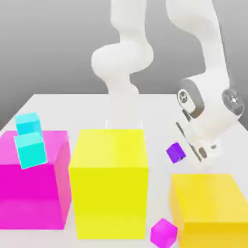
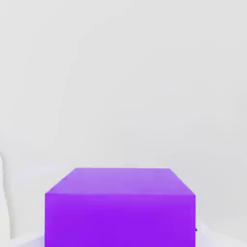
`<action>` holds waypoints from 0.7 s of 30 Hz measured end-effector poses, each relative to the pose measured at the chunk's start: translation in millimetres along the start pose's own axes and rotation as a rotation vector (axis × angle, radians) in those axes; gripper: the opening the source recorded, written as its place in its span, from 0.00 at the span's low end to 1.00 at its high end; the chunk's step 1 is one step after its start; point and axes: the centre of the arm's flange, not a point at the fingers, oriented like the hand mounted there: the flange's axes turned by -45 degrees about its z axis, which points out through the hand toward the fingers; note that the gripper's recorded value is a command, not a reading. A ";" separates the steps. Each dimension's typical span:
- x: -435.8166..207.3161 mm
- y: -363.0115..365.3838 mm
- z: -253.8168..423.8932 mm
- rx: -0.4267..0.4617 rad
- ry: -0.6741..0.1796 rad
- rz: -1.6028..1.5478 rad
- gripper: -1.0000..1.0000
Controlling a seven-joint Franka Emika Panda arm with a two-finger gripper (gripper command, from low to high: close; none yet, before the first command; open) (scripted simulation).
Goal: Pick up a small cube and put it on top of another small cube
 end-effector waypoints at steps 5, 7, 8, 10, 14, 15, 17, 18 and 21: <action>-6.1 1.6 1.1 0.197 0.006 0.287 0.00; -8.0 1.5 0.0 0.275 -0.002 0.399 0.00; -8.8 1.3 -0.9 0.314 -0.008 0.454 0.00; -10.1 0.7 -3.6 0.389 -0.023 0.562 0.00; -12.2 0.4 -13.4 0.528 -0.065 0.771 0.00; -15.5 6.1 -21.4 0.533 -0.068 0.827 0.00; -25.4 21.4 -41.9 0.517 -0.067 0.944 0.00; -31.4 29.5 -53.4 0.502 -0.064 1.005 0.00; -52.8 52.5 -91.6 0.441 -0.050 1.187 0.00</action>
